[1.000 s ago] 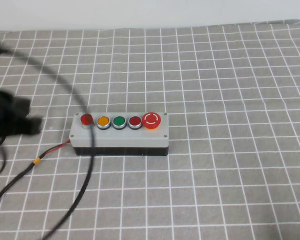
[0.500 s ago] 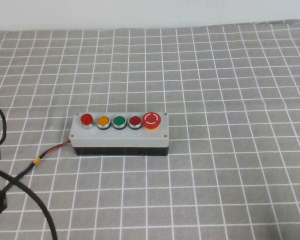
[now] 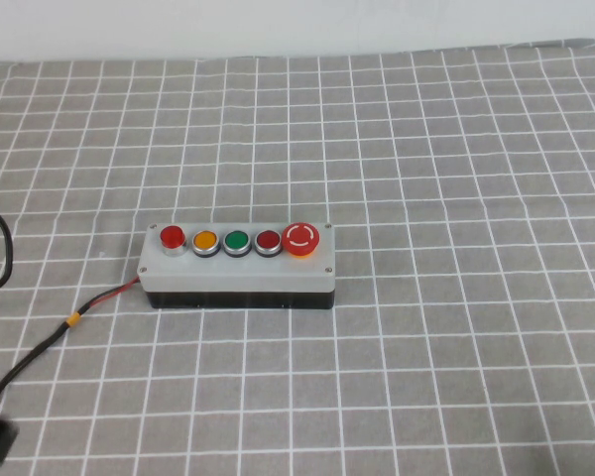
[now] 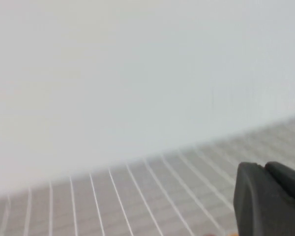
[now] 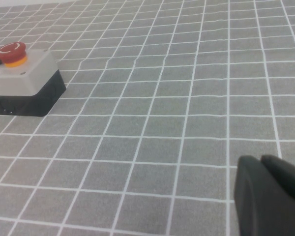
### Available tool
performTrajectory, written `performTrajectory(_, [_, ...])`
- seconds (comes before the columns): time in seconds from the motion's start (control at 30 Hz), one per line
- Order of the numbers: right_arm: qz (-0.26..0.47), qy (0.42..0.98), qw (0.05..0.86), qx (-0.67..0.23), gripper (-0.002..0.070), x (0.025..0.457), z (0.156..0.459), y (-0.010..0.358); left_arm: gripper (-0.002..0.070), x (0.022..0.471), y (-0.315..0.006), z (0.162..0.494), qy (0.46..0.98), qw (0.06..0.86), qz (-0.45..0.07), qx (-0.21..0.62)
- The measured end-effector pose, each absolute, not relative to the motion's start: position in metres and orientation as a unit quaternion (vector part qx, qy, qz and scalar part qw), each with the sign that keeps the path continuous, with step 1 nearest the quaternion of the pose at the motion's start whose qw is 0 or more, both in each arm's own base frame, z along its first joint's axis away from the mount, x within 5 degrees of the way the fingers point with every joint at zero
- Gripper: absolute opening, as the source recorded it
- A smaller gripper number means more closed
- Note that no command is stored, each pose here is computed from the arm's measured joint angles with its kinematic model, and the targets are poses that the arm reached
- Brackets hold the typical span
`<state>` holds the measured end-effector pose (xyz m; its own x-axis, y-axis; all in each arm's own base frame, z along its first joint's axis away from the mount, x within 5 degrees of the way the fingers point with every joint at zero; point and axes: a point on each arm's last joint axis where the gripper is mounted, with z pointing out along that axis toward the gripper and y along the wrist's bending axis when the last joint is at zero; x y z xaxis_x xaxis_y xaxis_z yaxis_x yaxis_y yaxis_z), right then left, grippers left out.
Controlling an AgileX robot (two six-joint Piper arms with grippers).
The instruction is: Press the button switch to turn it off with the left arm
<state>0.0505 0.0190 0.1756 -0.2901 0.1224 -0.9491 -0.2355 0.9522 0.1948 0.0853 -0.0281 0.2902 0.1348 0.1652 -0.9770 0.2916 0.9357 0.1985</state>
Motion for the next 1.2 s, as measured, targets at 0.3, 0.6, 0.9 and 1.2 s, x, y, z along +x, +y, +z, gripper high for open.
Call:
performTrajectory(0.3, [0.150,0.789,0.595,-0.036,-0.0017,0.050,0.176,0.019,-0.0003,0.056,-0.009,0.244,0.602,0.792,-0.005,0.096])
performTrajectory(0.6, [0.150,0.789,0.595,-0.036,-0.0017,0.050,0.176,0.019,-0.0003,0.056,-0.007,0.201,0.695,0.715,-0.005,0.082])
performTrajectory(0.9, [0.150,0.789,0.595,-0.036,-0.0017,0.050,0.176,0.019,-0.0003,0.052,-0.007,0.171,0.803,0.590,-0.015,0.086])
performTrajectory(1.2, [0.150,0.789,0.595,-0.036,-0.0017,0.050,0.176,0.019,-0.0003,0.052,-0.007,0.171,0.804,0.588,-0.014,0.086])
